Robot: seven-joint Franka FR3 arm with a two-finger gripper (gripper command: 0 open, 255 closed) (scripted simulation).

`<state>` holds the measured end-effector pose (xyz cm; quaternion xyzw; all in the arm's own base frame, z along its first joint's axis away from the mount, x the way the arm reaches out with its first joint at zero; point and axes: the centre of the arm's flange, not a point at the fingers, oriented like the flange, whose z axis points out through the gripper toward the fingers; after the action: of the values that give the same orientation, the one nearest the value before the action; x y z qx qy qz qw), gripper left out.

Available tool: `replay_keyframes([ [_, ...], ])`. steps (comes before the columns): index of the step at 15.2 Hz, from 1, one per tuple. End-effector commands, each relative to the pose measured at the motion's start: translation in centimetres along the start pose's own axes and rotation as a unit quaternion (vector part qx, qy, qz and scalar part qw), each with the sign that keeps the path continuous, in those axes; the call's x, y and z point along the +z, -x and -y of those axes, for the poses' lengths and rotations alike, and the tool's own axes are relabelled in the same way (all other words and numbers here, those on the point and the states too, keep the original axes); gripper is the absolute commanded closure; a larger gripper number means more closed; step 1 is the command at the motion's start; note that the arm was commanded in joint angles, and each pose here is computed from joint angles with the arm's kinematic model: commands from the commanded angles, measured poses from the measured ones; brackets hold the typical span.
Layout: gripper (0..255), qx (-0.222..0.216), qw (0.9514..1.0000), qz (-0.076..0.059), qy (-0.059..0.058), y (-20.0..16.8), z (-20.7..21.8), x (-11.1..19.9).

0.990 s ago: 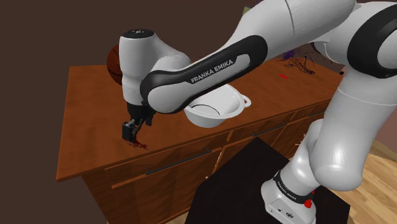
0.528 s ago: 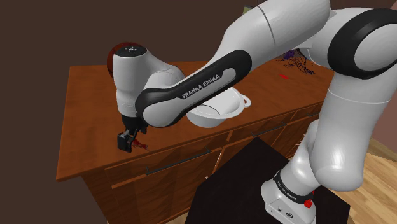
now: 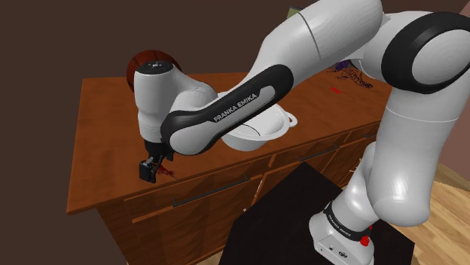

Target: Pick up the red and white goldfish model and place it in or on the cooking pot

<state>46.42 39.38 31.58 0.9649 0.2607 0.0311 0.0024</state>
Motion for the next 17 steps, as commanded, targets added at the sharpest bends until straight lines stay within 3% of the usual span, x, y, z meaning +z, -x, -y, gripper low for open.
replay_keyframes([
  [1, 0, 0.0, 1.0, 0.0, 0.0, 0.0, 0.0, 0.0],
  [2, 255, 0.0, 1.0, 0.0, 0.0, 0.0, 0.0, 0.0],
  [11, 255, 0.0, 1.0, 0.0, 0.0, 0.0, 0.0, 0.0],
  [17, 255, 0.0, 1.0, 0.0, 0.0, -0.2, -0.1, -3.2],
])
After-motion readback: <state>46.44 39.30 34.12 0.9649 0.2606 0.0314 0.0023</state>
